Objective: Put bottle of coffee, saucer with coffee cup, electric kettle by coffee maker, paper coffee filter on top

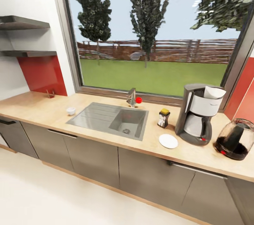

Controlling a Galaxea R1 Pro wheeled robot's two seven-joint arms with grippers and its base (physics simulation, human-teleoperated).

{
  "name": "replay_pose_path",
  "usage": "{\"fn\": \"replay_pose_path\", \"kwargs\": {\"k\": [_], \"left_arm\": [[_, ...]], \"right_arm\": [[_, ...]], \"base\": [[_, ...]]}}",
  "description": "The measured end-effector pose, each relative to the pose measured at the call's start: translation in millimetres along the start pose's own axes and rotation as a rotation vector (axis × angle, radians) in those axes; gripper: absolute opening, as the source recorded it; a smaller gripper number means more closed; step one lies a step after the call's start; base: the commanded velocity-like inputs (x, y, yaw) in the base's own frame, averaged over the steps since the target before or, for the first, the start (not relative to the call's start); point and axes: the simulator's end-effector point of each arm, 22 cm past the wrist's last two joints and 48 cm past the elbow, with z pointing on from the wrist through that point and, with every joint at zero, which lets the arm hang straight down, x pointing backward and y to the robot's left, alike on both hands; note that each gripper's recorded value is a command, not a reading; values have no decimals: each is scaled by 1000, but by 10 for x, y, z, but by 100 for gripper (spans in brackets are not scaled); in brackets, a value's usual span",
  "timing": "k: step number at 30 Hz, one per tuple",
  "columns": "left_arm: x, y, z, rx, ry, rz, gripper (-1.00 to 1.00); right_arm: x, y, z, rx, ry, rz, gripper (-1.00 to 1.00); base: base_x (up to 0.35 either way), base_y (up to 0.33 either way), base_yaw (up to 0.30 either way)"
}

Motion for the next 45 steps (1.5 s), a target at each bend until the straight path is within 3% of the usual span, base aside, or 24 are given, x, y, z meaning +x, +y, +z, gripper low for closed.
{"fn": "replay_pose_path", "kwargs": {"k": [17, 37, 45], "left_arm": [[-50, 0, 6, 0, -13, -6, 100], [-177, -8, 18, 2, -38, -13, 100], [-217, -1, 22, 2, -49, -15, 100]], "right_arm": [[-53, 0, -12, 0, -14, 0, 100], [-119, -3, -26, 1, -31, -1, 100], [-161, -8, -35, 2, -41, -1, 100]], "base": [[87, 40, 253], [259, 237, 244], [249, 249, 94]]}}
